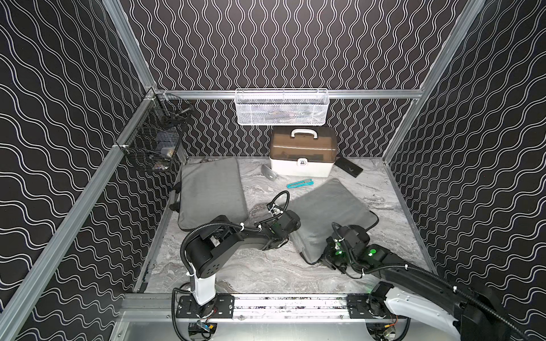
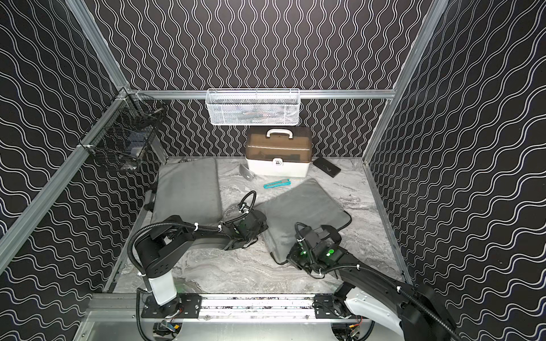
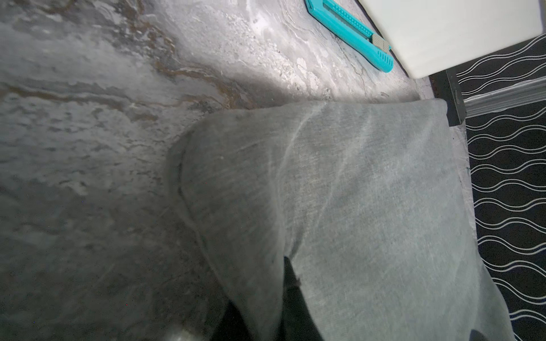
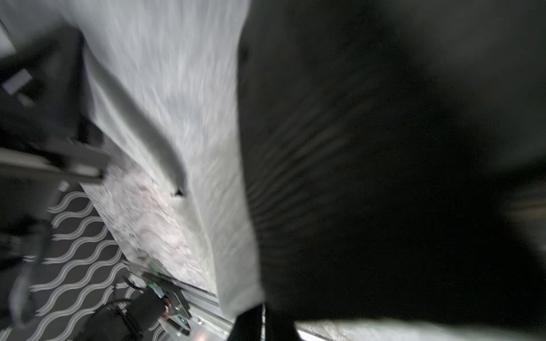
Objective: Put the mouse into the laptop bag
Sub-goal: Unzip the zipper on the zippered laptop bag.
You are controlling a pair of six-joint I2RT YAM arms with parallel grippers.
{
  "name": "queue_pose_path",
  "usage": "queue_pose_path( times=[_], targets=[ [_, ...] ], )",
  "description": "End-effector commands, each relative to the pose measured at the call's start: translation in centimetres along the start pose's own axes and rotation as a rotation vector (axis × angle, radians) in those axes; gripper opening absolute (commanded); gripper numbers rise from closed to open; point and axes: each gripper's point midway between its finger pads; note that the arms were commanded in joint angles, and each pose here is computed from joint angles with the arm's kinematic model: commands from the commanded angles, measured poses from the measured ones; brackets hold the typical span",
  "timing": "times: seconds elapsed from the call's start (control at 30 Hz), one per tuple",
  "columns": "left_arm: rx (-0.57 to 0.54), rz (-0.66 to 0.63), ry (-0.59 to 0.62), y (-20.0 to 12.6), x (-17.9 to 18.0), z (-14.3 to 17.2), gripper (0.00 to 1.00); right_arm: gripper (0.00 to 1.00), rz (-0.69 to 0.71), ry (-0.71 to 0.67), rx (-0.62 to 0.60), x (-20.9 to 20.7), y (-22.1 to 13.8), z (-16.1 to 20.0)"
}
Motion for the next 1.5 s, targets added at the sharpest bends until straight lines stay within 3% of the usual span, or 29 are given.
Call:
queue_pose_path(
  times=[0.0,0.1,0.2,0.37,0.43,0.5,0.57,0.7,0.9,1.03,1.1,1.17,1.23,1.47],
  targets=[
    [-0.005,-0.090,-0.002,-0.5,2.3,0.0,0.00,0.00,-0.096,-0.005,-0.035,4.0,0.1,-0.3],
    [-0.027,-0.090,-0.012,-1.2,2.3,-0.6,0.00,0.00,-0.023,0.016,-0.061,3.3,0.1,-0.9],
    [-0.055,-0.091,-0.028,-2.2,2.7,-1.4,0.00,0.00,0.054,0.074,-0.166,1.5,-1.0,-2.8],
    [-0.128,-0.085,-0.054,-5.0,4.1,-2.0,0.00,0.00,0.043,0.196,-0.205,-1.3,-3.2,-5.7],
    [-0.142,-0.075,-0.045,-6.2,4.3,-1.6,0.23,0.00,0.053,0.258,-0.202,-3.1,-3.8,-6.4],
    [-0.150,-0.057,-0.032,-7.4,4.4,-1.0,0.61,0.00,0.075,0.316,-0.208,-5.1,-4.5,-6.9],
    [-0.126,-0.046,-0.029,-7.6,4.6,-0.3,0.77,0.00,0.076,0.344,-0.205,-6.0,-4.8,-7.1],
    [-0.114,-0.043,-0.022,-7.8,4.9,-0.2,0.91,0.00,0.082,0.366,-0.177,-7.1,-4.6,-7.2],
    [-0.101,-0.040,0.002,-6.6,4.5,-0.1,0.96,0.00,0.048,0.369,-0.148,-6.9,-4.5,-7.2],
    [-0.095,-0.078,0.040,-4.4,3.9,0.4,0.90,0.00,0.038,0.361,-0.134,-6.9,-4.5,-6.7],
    [-0.092,-0.088,0.041,-3.3,3.9,0.5,0.64,0.00,0.040,0.355,-0.127,-6.8,-4.6,-6.6],
    [-0.089,-0.079,0.024,-2.5,3.9,0.6,0.21,0.00,0.022,0.349,-0.100,-6.5,-4.2,-6.3],
    [-0.096,-0.089,0.021,-2.2,3.8,0.6,0.00,0.00,0.014,0.366,-0.053,-6.3,-3.7,-5.5],
    [-0.135,-0.115,-0.005,-2.5,3.4,-0.1,0.00,0.00,-0.046,0.295,-0.008,-2.7,-2.8,-2.8]
  ],
)
Point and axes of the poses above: each gripper's point midway between its finger pads, its own y axis out along the fingers, its own x axis along the line the jaws close on, z = x × y, and after that the axes turned 8 degrees about -y, right-handed
